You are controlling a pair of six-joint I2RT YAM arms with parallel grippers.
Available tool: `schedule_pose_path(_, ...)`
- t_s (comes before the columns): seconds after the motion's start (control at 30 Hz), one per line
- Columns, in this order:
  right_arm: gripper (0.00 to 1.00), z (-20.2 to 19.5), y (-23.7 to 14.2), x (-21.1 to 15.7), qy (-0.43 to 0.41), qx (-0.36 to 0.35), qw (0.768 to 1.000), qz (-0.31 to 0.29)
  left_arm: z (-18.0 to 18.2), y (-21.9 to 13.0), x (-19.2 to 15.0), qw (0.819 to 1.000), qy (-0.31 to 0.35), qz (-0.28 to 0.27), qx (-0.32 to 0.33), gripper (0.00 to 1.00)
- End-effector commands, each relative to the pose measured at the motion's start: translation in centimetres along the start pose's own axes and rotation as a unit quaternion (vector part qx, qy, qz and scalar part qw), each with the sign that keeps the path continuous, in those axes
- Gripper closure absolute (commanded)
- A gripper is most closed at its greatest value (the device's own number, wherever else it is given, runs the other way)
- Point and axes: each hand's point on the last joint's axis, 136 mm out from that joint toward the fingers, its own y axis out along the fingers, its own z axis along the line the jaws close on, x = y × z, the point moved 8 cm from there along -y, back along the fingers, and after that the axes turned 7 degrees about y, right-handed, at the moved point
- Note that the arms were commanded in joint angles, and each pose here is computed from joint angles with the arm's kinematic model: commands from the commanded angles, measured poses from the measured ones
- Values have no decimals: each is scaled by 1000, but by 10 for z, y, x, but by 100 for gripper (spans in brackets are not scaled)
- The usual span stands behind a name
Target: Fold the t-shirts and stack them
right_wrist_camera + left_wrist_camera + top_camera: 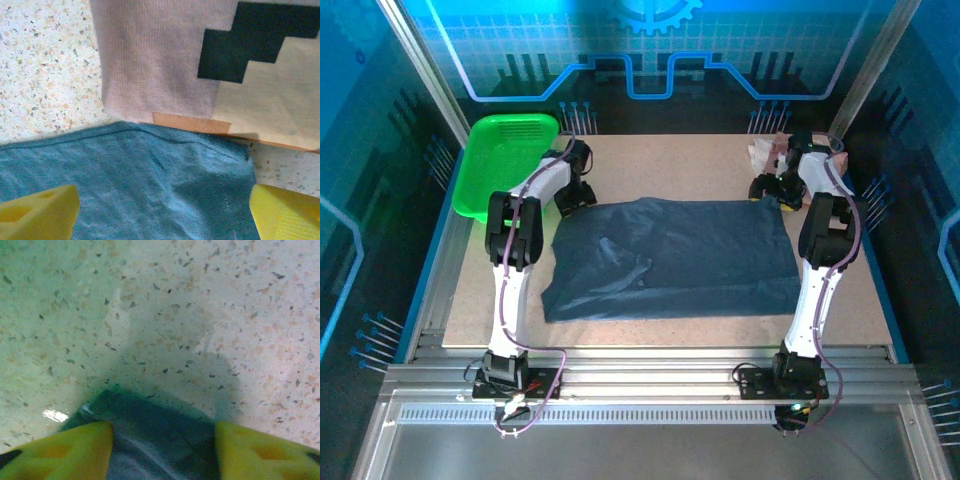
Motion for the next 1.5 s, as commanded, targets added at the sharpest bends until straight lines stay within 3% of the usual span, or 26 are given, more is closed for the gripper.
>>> schedule_pose_path(0.0, 11, 14, -25, -1, -4, 12, 1000, -18, 4, 8, -2, 1000, 1, 19, 12, 58)
schedule_pose_path(0.13, 11, 26, -31, -5, -17, 19, 999, -23, 3, 0, -1, 1000, 7, 10, 4, 82)
schedule_pose_path(0.23, 11, 32, -38, -8, -25, 22, 999, -29, 1, -14, 0, 1000, 13, -2, -13, 88)
schedule_pose_path(0.43, 11, 34, -54, -14, -24, 24, 999, -41, -9, -51, -22, 997, 42, -52, -48, 91)
schedule_pose_path(0.67, 10, 34, -66, -22, -18, 28, 998, -47, -18, -92, -86, 988, 93, -94, -74, 90)
schedule_pose_path(0.8, 11, 33, -64, -27, -14, 30, 999, -41, -20, -98, -140, 985, 126, -82, -79, 90)
schedule_pose_path(0.93, 11, 32, -60, -30, -8, 36, 999, -36, -6, -79, -203, 989, 135, -31, -59, 90)
schedule_pose_path(1.03, 11, 32, -57, -32, -6, 38, 999, -31, 10, -63, -239, 990, 133, 10, -38, 80)
schedule_pose_path(1.13, 11, 34, -57, -32, -6, 40, 999, -29, 12, -73, -247, 990, 126, 3, -56, 44)
schedule_pose_path(1.27, 11, 34, -58, -32, -7, 40, 999, -29, 2, -121, -223, 985, 98, -73, -118, 20)
schedule_pose_path(1.37, 10, 35, -58, -34, -9, 41, 999, -28, 1, -136, -195, 986, 52, -78, -138, 16)
schedule_pose_path(1.47, 10, 34, -56, -36, -8, 43, 999, -26, 0, -126, -168, 987, 18, -59, -150, 16)
